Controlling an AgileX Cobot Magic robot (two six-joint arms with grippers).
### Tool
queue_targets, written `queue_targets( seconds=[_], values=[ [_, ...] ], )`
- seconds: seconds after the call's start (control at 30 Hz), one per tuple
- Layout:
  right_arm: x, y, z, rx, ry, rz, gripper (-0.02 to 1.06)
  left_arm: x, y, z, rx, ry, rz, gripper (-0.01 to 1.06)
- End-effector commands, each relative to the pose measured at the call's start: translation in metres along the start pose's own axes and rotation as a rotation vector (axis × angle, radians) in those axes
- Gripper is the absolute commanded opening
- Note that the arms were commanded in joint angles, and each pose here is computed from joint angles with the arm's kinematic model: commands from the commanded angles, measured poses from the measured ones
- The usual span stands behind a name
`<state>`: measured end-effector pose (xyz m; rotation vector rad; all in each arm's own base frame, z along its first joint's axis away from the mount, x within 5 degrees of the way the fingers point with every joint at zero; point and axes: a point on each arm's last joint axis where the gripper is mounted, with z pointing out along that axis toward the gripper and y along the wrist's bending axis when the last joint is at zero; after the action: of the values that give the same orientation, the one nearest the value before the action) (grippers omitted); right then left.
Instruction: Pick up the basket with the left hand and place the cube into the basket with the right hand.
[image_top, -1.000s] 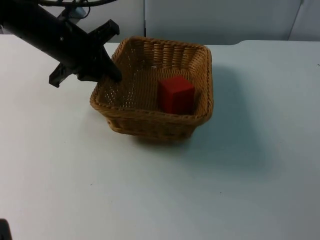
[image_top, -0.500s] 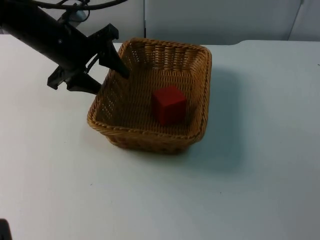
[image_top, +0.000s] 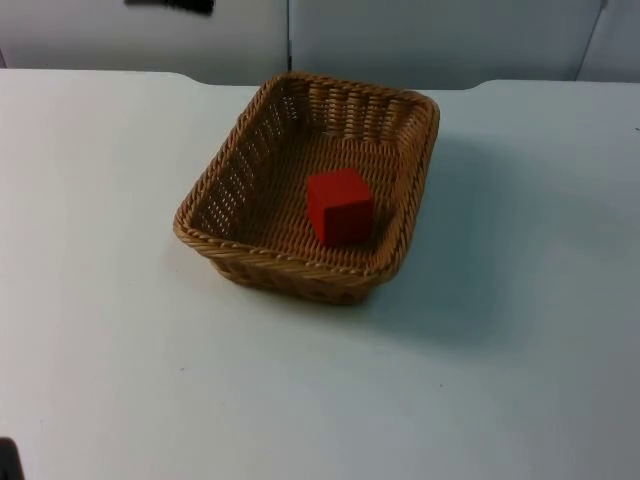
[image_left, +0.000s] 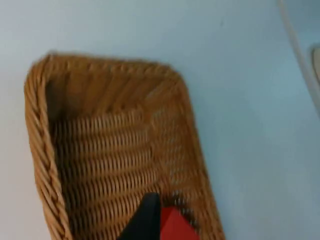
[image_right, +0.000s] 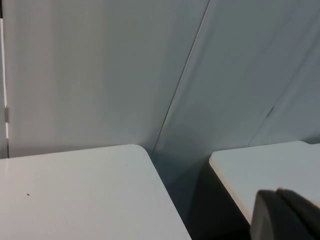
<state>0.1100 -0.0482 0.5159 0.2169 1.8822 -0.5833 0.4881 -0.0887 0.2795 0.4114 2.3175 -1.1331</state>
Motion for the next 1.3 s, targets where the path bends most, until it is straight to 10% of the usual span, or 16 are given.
queue_targets(
  seconds=[0.0,0.3,0.77,0.93,1.27],
  values=[
    [-0.001,-0.005,-0.008,0.022,-0.044,0.032,0.00,-0.017,-0.021,-0.038,0.003,-0.066,0.041,0.89],
    [0.002,-0.016,-0.043,-0.011,-0.162,0.182,0.00,-0.019,-0.122,-0.224,-0.451,-0.308,0.282,0.89],
    [0.033,-0.024,-0.099,-0.145,-0.150,0.246,0.00,0.082,-0.321,-0.333,-0.657,-0.619,0.561,0.89],
    [0.045,-0.032,-0.122,-0.153,-0.192,0.270,0.00,0.141,-0.324,-0.337,-0.803,-0.574,0.485,0.89],
    [0.063,-0.040,-0.142,-0.186,-0.190,0.290,0.00,0.225,-0.305,-0.301,-0.731,-0.457,0.412,0.89]
  ],
)
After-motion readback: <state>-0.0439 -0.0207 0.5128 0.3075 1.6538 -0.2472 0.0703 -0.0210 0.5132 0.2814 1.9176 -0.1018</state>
